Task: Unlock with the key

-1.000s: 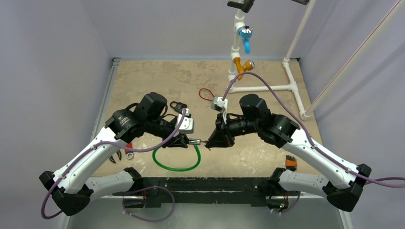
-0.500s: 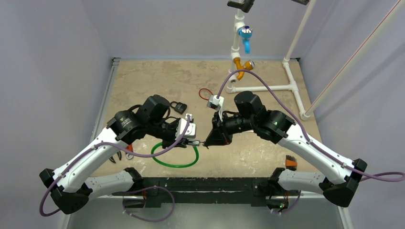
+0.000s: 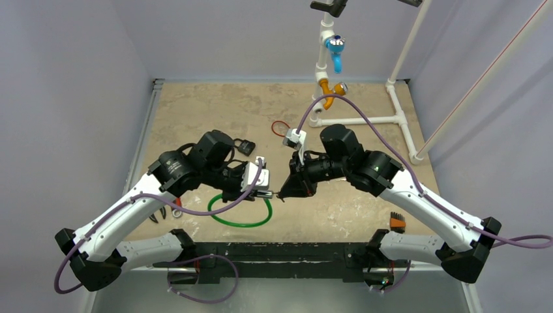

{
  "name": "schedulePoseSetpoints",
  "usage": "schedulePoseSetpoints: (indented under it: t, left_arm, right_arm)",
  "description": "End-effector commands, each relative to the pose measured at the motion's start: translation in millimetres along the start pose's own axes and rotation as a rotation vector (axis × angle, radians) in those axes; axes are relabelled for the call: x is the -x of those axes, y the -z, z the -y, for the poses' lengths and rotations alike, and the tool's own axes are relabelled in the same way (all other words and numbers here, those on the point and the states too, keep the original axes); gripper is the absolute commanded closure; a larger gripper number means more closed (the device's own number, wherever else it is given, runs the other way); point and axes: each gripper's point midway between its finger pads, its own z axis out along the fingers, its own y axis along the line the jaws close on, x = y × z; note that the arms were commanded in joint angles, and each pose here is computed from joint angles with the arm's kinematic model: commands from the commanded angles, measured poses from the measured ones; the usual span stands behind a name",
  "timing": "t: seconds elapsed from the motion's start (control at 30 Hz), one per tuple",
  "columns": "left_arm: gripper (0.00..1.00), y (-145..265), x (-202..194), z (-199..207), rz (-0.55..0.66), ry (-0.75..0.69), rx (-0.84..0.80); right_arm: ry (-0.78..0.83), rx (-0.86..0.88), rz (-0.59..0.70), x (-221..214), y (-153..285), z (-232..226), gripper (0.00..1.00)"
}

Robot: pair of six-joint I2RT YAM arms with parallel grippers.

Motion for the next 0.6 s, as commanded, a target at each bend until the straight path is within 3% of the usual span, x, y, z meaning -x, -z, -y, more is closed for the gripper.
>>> schedulePoseSetpoints:
  t: [0.0,0.57]
  left_arm:
    - [1.0,4,21,-6,0.054,-0.064,0.03]
    - [1.0,4,52,-23,0.142,0.021,0.106]
  right_arm:
    - [0.023,0.002,0.058,16,-1,-1,1.0]
    - [-0.005,0.041,0.055,9,-21,-4,1.0]
